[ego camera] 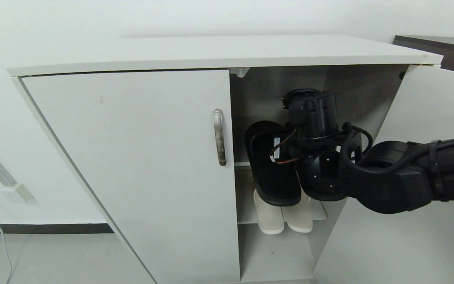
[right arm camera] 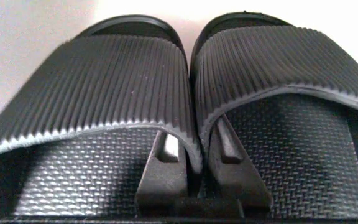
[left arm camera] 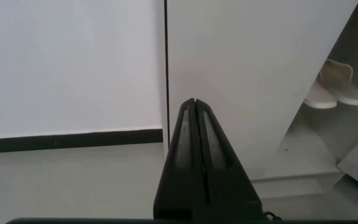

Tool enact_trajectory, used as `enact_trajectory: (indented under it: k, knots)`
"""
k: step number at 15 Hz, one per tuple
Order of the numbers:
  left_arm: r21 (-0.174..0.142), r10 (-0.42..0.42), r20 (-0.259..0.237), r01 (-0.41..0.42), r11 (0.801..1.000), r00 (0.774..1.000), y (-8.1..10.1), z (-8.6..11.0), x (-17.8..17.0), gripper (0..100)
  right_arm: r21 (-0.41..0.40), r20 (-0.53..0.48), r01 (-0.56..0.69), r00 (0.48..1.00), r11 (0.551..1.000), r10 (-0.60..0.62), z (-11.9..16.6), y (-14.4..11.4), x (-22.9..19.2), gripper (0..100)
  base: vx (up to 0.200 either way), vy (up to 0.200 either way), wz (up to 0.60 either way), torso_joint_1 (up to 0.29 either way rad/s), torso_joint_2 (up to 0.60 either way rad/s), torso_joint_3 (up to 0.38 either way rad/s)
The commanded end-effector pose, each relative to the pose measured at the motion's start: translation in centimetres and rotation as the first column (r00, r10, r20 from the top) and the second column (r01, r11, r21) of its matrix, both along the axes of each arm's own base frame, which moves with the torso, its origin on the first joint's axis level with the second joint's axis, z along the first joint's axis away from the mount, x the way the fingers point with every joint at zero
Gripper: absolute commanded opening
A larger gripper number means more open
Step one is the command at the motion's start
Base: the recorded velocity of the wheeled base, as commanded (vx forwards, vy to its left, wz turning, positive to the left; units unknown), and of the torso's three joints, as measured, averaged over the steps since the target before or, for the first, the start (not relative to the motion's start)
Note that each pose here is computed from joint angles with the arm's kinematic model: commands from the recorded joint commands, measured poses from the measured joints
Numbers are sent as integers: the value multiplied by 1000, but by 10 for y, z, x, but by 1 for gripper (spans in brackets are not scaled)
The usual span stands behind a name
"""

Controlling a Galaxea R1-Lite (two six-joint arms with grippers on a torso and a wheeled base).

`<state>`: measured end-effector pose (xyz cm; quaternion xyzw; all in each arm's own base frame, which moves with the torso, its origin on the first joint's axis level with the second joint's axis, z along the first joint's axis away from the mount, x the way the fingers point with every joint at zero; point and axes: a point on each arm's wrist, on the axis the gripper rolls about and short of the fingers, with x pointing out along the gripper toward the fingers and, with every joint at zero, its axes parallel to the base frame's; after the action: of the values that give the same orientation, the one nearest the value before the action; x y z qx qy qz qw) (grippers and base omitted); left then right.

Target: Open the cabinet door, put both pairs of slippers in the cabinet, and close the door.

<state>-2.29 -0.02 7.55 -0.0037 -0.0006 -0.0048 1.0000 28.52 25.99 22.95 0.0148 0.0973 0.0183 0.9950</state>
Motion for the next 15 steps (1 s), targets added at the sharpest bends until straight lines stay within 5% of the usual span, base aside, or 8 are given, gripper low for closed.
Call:
enact_trajectory:
  k: [1, 12, 13, 15]
  knots:
    - [0, 0, -1, 0, 1000, 1000, 0, 0, 0, 0, -9, -3, 14, 1000, 1000, -14, -4, 1, 17, 0, 0, 0, 0, 0, 0, 0]
    - [-2, 0, -1, 0, 1000, 1000, 0, 0, 0, 0, -6, 13, 60, 998, 998, -60, -3, 2, 78, 0, 0, 0, 0, 0, 0, 0]
    - [-2, 0, -1, 0, 1000, 1000, 0, 0, 0, 0, -8, 14, 61, 998, 998, -61, -3, 2, 78, 100, 0, 0, 0, 0, 0, 0]
    - [-2, 2, -1, -2, 1000, 1000, 0, 0, 0, 0, -13, 10, 59, 998, 998, -59, -5, 3, 79, 100, 0, 0, 0, 0, 0, 0]
